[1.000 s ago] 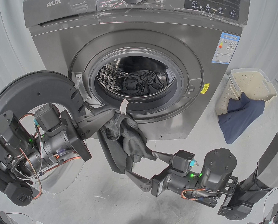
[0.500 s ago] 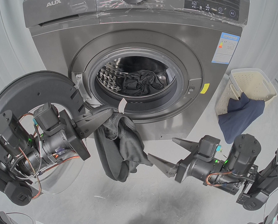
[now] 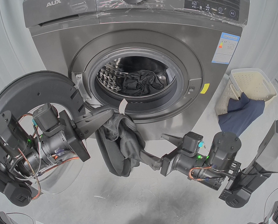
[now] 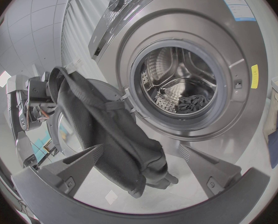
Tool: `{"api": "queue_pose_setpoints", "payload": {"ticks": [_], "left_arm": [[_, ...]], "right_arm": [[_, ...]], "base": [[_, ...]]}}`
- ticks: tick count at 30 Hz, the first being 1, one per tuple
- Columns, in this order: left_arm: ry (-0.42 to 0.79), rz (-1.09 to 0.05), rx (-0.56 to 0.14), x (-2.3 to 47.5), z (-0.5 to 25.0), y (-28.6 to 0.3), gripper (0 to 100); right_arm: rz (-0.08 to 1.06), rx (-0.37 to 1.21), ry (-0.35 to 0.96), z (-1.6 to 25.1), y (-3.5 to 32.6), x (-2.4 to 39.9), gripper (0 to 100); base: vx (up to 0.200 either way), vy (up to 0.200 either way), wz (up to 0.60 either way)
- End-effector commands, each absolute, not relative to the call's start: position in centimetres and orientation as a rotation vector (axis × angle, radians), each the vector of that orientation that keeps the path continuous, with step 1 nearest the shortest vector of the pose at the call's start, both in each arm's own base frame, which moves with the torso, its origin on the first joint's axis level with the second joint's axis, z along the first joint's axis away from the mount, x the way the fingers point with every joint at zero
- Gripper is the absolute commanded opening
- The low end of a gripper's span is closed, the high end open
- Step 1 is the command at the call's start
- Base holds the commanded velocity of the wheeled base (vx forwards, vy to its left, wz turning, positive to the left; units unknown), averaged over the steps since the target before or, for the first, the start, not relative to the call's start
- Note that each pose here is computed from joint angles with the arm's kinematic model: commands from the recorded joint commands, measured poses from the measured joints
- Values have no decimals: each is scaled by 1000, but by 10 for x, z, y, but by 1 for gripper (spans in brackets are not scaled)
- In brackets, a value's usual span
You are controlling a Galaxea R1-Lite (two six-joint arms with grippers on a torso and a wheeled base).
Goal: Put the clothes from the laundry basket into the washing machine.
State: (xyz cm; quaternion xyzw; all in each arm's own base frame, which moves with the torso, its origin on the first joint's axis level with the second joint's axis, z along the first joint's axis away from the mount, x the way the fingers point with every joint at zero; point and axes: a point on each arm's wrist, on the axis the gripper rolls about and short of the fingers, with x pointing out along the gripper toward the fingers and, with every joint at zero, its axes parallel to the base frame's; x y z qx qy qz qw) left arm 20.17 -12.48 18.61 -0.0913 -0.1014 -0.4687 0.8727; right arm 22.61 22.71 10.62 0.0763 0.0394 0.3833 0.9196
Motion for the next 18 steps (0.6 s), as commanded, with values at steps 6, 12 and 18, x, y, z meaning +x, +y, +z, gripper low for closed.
{"api": "queue_pose_setpoints", "payload": {"ticks": [6,12,18], "left_arm": [[-211,-980,-191,202,186,-125,0],[-209,-980,-191,201,186,-125,0],[-209,-980,-191,201,186,-125,0]], "right_arm": [[857,135,132,89,245,210,100],[837,139,118,87,250,222,100],[748,155,81,90,240,248,100]], "base": [[0,0,0],[0,0,0],[0,0,0]]}}
